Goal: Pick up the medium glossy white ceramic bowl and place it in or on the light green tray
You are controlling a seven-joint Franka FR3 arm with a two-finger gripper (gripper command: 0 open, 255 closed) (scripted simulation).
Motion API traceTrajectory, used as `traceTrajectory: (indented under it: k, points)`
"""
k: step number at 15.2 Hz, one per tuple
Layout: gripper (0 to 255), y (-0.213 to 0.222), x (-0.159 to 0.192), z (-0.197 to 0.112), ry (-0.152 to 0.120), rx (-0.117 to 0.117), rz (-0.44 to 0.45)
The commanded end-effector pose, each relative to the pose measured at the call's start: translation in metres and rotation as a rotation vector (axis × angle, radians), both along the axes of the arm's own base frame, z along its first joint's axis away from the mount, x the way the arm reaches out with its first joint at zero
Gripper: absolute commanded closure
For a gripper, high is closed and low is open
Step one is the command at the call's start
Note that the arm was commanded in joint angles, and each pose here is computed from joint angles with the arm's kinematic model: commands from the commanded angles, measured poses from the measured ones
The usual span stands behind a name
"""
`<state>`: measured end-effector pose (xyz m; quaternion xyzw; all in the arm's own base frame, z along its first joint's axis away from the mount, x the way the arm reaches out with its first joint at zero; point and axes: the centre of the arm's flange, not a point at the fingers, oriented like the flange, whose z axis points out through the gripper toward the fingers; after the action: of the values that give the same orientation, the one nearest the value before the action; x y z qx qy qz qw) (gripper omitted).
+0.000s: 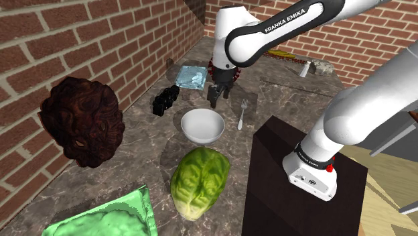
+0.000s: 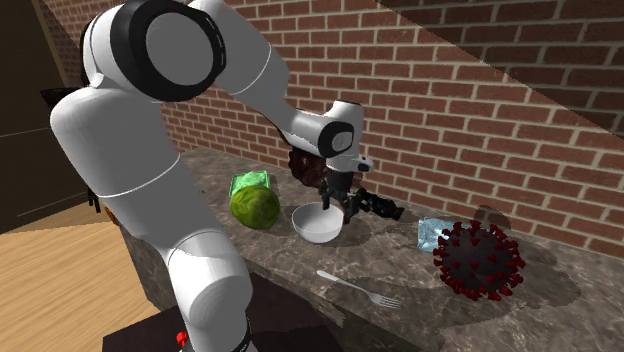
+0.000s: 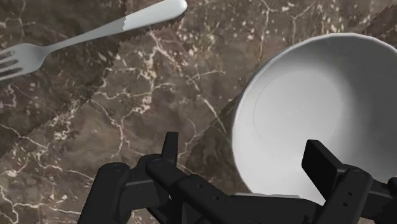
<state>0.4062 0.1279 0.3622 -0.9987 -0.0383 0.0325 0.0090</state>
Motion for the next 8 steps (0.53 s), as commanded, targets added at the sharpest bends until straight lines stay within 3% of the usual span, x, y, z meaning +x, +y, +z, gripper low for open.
traceTrajectory:
  k: [1, 8]
  points:
    - [0, 0.006, 0.003, -0.012, 0.004, 0.005, -0.004]
    - [0, 0.006, 0.0, -0.047, 0.004, 0.005, -0.004]
